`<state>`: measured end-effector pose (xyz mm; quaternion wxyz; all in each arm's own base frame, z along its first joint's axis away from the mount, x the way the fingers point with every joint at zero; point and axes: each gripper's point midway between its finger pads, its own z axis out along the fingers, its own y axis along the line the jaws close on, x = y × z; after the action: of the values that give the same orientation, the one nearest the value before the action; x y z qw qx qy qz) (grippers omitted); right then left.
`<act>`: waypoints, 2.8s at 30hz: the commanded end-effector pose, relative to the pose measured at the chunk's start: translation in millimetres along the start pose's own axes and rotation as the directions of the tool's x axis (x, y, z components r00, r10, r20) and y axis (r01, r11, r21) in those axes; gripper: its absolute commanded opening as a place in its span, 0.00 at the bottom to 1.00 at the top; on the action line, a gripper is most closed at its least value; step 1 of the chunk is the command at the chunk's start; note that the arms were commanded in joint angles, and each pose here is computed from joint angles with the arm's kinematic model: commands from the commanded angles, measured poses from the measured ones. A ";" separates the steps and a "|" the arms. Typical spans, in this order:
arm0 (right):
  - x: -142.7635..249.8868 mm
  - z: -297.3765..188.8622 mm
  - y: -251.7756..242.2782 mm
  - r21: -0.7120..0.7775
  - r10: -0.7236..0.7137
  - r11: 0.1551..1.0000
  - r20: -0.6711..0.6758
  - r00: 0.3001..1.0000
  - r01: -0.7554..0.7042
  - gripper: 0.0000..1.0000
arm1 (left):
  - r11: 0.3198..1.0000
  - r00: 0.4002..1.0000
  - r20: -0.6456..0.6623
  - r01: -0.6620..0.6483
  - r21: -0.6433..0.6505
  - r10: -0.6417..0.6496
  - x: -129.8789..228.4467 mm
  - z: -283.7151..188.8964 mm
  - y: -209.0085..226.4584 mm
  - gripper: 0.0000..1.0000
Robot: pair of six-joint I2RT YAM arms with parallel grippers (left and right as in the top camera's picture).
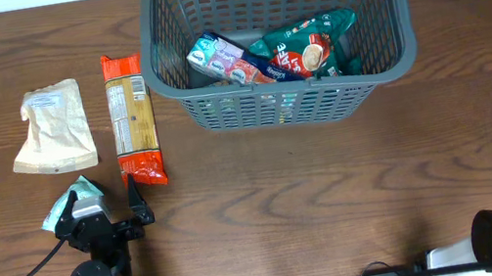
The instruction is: Pack container
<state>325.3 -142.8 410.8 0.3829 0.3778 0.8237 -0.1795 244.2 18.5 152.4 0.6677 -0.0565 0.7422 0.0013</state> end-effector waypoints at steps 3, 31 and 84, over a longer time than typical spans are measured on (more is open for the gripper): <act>-8.5 4.3 -23.6 0.061 0.032 0.998 0.015 0.999 -0.033 0.99 | 1.000 0.999 -0.048 0.011 -0.018 -0.012 16.2 1.1 3.8 0.99; -16.3 13.3 -57.0 0.138 0.079 0.987 0.020 0.997 -0.080 0.99 | 0.998 0.926 -0.373 0.058 -0.008 -0.057 -37.7 -28.2 -9.7 0.99; -16.3 13.3 -57.0 0.138 0.079 0.987 0.020 0.997 -0.080 0.99 | 0.983 0.461 -0.886 0.136 0.124 0.048 58.7 130.2 -45.3 0.98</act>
<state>298.2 -193.3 411.5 0.3658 0.4348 0.7939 -0.2162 361.6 -26.1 77.0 0.1765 -0.0219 0.9753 -0.1309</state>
